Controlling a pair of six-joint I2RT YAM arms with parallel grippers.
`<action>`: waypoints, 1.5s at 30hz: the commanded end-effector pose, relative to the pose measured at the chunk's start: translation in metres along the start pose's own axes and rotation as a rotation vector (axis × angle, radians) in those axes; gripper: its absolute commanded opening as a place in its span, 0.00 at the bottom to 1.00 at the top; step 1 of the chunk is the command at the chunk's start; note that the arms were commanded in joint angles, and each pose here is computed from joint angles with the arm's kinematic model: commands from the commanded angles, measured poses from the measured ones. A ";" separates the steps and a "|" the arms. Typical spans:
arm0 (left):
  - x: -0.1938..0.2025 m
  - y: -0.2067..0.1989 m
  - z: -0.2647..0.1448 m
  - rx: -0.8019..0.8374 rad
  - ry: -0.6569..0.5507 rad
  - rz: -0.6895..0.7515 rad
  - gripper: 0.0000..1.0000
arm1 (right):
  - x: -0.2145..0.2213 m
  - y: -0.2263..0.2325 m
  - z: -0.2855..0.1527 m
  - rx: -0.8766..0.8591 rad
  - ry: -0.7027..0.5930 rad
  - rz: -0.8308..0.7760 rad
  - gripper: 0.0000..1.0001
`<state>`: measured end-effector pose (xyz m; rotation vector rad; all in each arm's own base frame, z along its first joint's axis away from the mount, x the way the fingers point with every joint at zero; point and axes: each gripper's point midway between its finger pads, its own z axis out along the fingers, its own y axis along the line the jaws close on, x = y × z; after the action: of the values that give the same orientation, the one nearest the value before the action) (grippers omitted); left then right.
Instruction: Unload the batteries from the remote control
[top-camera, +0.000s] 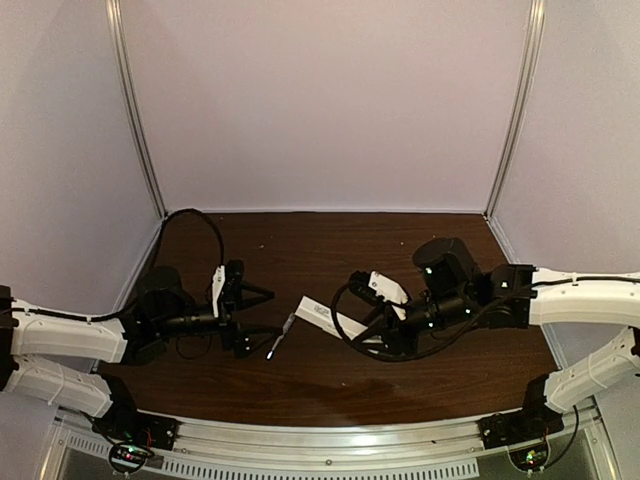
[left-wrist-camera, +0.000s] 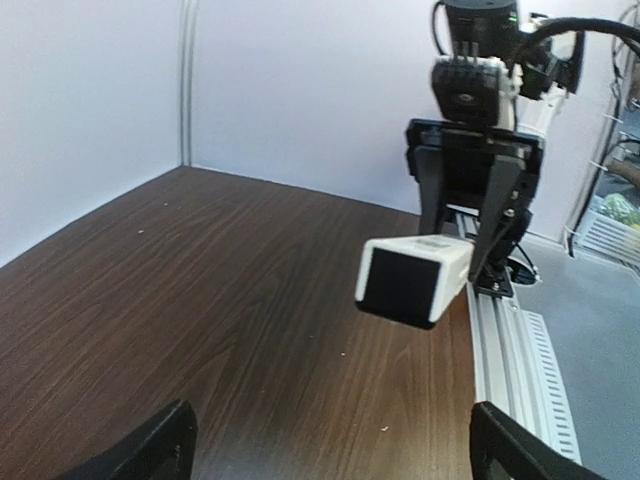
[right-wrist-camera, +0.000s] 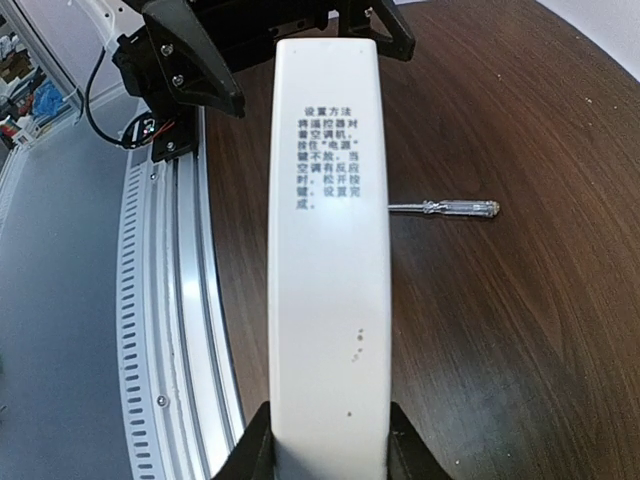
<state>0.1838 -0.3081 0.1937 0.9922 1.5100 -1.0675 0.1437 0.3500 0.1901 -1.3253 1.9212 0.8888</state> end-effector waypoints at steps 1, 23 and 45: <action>-0.003 -0.040 -0.006 0.227 -0.084 0.136 0.96 | -0.003 0.012 0.001 -0.069 0.032 -0.054 0.00; 0.018 -0.052 0.014 0.394 0.030 0.098 0.66 | -0.001 0.032 0.031 -0.153 0.130 -0.091 0.00; 0.022 -0.061 0.023 0.418 0.068 0.092 0.42 | -0.010 0.029 0.031 -0.105 0.121 -0.096 0.00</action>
<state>0.1265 -0.3415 0.1720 1.3777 1.3352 -1.3357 0.1192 0.3810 0.1702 -1.5780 1.9435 0.8942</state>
